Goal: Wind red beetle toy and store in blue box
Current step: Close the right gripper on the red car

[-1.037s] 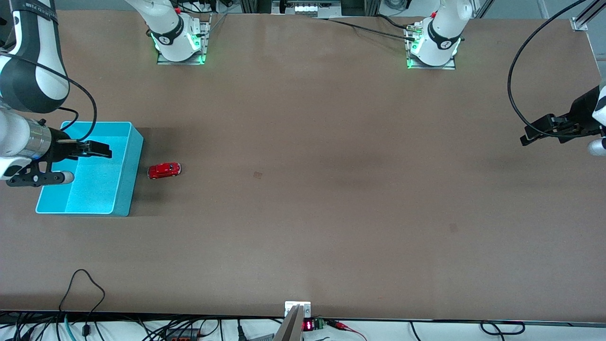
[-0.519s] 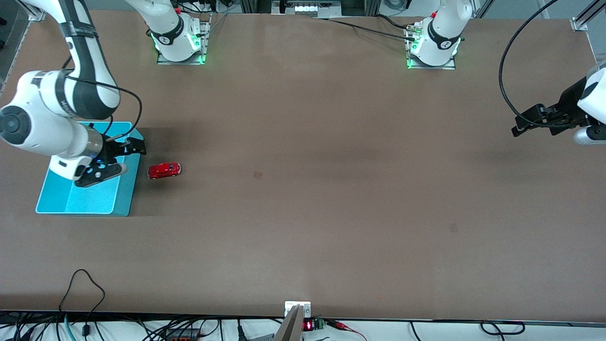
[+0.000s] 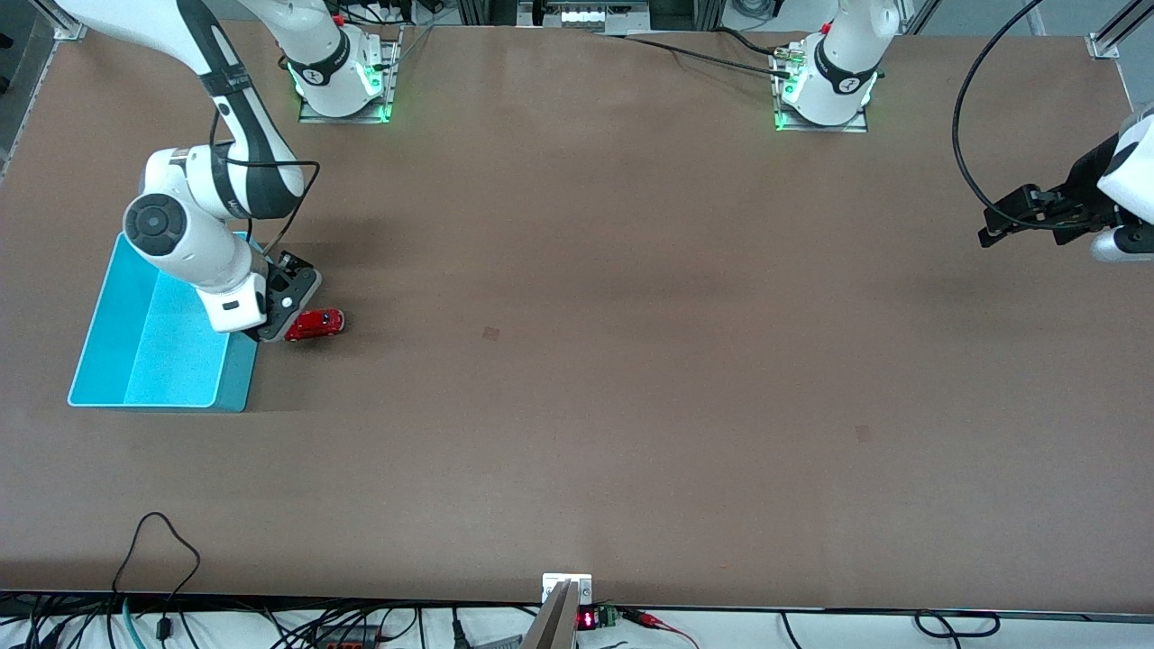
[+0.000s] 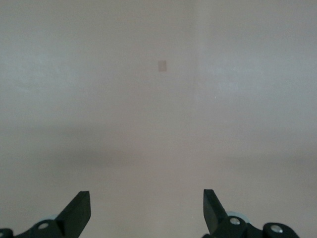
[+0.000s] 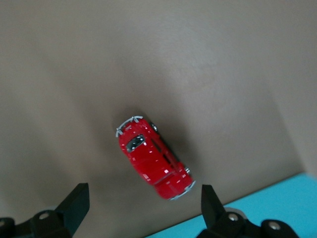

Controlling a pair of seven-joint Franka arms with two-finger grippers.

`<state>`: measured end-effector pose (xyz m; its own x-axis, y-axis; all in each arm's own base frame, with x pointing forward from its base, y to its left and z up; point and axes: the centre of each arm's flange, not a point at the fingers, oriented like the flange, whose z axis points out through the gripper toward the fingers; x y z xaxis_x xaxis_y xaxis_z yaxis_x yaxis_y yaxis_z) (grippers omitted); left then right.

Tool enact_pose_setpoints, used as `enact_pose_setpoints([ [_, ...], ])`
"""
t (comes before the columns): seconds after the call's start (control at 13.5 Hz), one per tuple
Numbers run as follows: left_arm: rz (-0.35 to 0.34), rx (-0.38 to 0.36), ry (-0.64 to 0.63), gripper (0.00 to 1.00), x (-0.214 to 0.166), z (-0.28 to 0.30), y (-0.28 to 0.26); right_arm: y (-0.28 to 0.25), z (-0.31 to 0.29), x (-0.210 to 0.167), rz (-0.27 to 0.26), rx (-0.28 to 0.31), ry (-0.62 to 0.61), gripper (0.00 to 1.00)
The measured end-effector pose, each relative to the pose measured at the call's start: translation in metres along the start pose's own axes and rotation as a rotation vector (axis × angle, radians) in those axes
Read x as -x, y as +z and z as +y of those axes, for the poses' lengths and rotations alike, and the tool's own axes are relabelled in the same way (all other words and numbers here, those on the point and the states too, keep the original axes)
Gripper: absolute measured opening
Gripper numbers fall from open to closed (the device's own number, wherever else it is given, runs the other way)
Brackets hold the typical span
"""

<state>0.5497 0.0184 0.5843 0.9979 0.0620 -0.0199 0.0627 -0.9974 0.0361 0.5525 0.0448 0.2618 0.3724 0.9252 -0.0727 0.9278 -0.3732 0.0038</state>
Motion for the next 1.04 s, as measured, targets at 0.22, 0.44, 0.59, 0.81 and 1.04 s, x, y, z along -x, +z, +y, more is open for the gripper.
enact_pose_setpoints([
  [0.22, -0.009, 0.0, -0.002, 1.0, 0.001, -0.002, 0.001, 0.023, 0.004, -0.005, 0.02, 0.038, -0.227, 1.0],
  [0.44, -0.008, 0.0, 0.0, 1.0, 0.001, -0.002, 0.001, 0.049, 0.003, -0.01, 0.033, 0.041, -0.307, 1.0],
  [0.59, -0.007, 0.0, 0.0, 1.0, 0.001, -0.001, 0.0, 0.062, 0.0, -0.011, 0.035, 0.03, -0.317, 1.0],
  [0.81, -0.007, 0.0, 0.0, 1.0, 0.001, -0.002, 0.0, 0.073, -0.009, -0.008, 0.035, 0.02, -0.321, 1.0],
  [1.04, -0.007, 0.0, 0.0, 1.0, 0.001, -0.002, 0.0, 0.076, -0.012, -0.006, 0.033, 0.013, -0.322, 0.9],
])
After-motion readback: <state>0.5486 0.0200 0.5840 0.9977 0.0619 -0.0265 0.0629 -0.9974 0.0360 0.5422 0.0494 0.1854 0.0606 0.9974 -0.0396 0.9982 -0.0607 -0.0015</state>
